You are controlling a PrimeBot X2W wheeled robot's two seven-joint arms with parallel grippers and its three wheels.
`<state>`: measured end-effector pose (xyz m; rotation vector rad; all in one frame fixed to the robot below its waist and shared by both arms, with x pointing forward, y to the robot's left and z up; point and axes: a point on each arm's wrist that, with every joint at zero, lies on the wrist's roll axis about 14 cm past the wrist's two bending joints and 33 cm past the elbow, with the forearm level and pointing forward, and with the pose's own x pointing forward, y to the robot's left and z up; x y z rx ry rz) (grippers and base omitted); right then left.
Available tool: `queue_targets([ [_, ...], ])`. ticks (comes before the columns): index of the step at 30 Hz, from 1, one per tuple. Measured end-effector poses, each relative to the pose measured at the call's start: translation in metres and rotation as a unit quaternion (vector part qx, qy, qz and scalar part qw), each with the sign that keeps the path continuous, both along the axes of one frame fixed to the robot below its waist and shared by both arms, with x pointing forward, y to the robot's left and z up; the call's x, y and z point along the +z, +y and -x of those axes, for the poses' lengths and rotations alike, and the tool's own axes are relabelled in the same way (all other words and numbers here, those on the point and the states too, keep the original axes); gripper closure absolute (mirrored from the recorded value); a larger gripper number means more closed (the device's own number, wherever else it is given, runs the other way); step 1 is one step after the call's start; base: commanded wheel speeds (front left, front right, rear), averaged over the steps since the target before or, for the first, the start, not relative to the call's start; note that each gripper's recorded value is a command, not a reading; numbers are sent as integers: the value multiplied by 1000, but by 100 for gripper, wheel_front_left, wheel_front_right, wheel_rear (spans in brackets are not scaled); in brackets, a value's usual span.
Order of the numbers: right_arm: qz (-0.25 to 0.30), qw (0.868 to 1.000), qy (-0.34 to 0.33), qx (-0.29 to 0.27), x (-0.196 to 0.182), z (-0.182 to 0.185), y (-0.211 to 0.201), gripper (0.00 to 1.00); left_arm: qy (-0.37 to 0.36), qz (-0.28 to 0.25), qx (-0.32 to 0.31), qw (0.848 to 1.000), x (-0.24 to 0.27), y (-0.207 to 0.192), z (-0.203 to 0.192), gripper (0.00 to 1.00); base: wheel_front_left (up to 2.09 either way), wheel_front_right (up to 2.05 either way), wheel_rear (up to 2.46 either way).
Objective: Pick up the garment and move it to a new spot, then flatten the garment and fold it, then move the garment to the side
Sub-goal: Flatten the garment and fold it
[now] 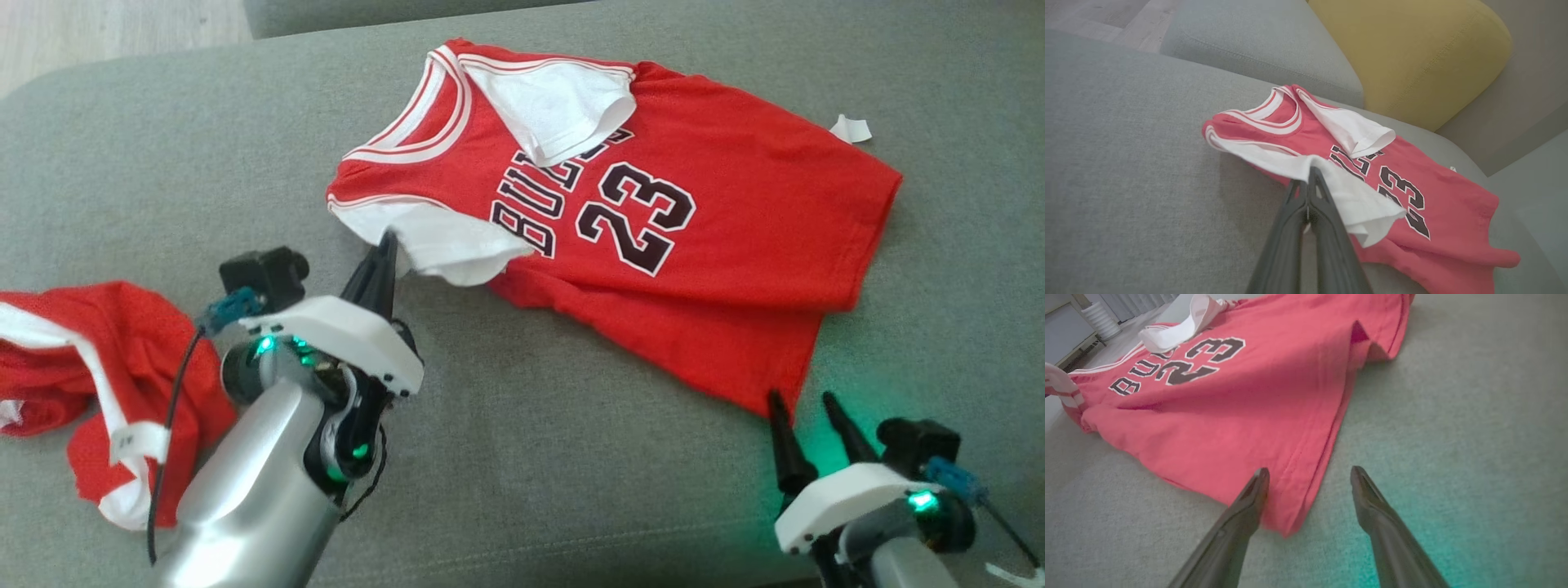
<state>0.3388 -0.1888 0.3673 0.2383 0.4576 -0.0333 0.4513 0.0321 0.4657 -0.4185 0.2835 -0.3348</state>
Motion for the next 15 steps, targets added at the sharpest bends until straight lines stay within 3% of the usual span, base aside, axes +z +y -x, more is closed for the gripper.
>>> queue_targets([
  [15, -47, 998, 33, 23, -12, 2, 27, 0, -15, -5, 21, 1000, 12, 14, 7, 100, 0, 0, 0],
])
